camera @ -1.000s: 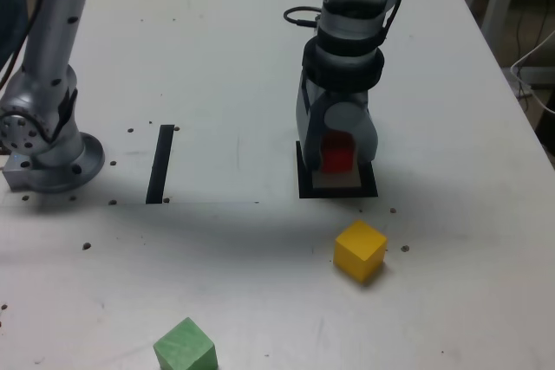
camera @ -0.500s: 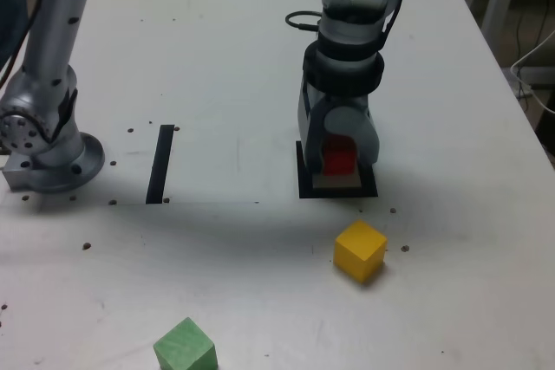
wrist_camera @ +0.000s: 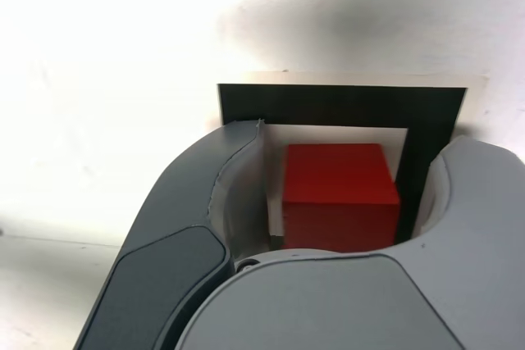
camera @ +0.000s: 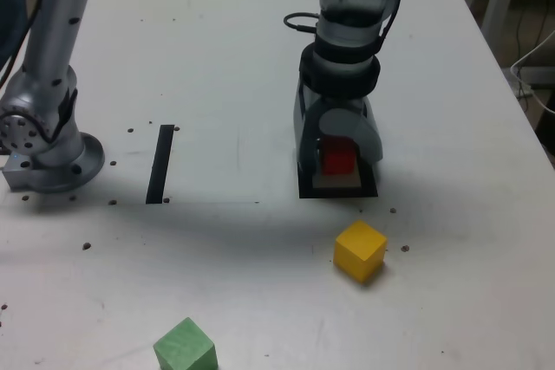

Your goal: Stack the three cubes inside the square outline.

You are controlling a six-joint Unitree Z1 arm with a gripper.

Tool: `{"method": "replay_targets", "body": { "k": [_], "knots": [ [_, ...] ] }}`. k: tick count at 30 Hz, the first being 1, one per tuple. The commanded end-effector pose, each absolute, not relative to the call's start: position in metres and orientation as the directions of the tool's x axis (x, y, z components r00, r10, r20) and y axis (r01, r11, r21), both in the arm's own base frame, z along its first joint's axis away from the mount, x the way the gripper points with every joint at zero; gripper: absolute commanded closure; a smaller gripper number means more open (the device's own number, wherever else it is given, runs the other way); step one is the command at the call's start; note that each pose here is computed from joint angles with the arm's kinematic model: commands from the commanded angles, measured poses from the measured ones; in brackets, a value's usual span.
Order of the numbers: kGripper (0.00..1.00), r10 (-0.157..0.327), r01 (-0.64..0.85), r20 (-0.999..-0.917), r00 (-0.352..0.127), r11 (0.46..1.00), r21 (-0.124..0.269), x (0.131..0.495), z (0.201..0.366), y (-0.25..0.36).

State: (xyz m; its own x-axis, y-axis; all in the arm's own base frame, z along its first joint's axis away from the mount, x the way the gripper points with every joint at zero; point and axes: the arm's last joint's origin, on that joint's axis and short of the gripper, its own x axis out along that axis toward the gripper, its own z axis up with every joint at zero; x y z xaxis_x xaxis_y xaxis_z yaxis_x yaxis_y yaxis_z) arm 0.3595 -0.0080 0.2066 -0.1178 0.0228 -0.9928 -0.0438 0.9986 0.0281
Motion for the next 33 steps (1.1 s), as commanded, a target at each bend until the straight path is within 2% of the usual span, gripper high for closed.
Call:
{"method": "replay_targets", "body": {
  "k": [1,11,17,21,25,33],
  "knots": [
    [0.01,0.022,-0.040,-0.9931,-0.115,0.999,0.027,0.357,0.214,-0.009],
    [0.01,0.038,-0.021,-0.9942,-0.101,0.999,0.040,0.344,0.258,-0.029],
    [0.01,0.038,-0.083,-0.9967,-0.072,0.996,0.044,0.337,0.278,-0.052],
    [0.01,0.014,-0.208,-0.9984,-0.055,0.978,0.025,0.337,0.286,-0.068],
    [0.01,-0.013,-0.321,-0.9982,-0.058,0.947,0.006,0.337,0.290,-0.076],
    [0.01,-0.047,-0.439,-0.9963,-0.072,0.898,-0.011,0.338,0.287,-0.090]
  ]
}}
